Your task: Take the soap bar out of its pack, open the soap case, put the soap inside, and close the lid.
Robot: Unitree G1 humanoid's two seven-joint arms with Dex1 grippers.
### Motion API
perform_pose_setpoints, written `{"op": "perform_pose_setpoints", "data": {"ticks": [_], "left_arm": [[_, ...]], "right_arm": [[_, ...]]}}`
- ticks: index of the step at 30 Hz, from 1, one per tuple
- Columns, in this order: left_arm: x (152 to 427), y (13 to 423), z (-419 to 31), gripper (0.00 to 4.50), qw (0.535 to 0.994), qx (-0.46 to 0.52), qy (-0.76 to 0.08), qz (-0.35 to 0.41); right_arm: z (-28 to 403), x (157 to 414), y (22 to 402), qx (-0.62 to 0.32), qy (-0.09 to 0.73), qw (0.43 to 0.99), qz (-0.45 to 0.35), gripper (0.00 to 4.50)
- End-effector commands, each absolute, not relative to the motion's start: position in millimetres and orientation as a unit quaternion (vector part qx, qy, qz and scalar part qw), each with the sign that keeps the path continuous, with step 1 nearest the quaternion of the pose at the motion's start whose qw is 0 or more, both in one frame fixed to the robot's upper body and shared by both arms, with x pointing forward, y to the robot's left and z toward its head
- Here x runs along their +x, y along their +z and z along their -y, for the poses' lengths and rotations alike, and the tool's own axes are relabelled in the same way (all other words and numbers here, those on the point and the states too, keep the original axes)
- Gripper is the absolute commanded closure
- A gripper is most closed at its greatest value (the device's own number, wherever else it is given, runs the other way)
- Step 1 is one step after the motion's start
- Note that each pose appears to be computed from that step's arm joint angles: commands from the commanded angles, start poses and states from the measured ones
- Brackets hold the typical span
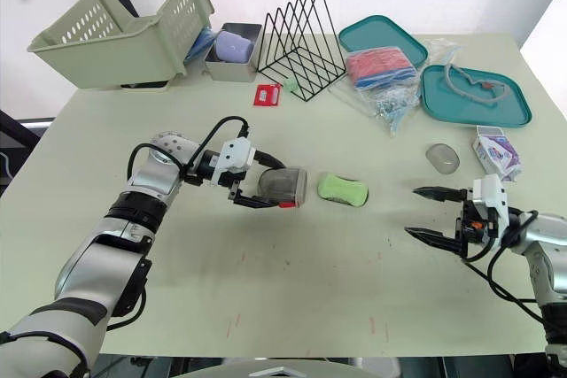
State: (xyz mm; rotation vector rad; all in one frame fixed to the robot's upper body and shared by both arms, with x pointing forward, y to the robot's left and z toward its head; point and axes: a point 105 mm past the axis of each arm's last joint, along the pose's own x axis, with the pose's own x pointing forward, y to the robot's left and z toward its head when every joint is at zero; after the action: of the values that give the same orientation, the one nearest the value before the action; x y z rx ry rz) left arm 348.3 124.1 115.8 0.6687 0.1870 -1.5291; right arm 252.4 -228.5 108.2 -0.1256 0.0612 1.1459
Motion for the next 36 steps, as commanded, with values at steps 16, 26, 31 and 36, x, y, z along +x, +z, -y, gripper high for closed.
{"op": "perform_pose_setpoints", "data": {"ticks": [16, 26, 31, 36], "left_arm": [[351.4, 124.5, -118.7, 0.00, 0.660, 0.307, -0.683, -0.069], [351.4, 126.4, -119.6, 0.91, 0.662, 0.308, -0.681, -0.065], [342.8, 128.6, -121.7, 0.91, 0.655, 0.307, -0.687, -0.058], [329.5, 123.2, -119.6, 0.91, 0.650, 0.300, -0.696, -0.060]], "right_arm": [[216.2, 228.9, 92.7, -0.081, 0.537, 0.839, 0.029, 0.12], [211.8, 227.9, 93.9, -0.110, 0.571, 0.814, 0.017, 0.00], [183.8, 253.0, 123.8, -0.129, 0.591, 0.797, -0.002, 0.00], [150.4, 271.5, 131.6, -0.160, 0.590, 0.790, -0.051, 0.00]]}}
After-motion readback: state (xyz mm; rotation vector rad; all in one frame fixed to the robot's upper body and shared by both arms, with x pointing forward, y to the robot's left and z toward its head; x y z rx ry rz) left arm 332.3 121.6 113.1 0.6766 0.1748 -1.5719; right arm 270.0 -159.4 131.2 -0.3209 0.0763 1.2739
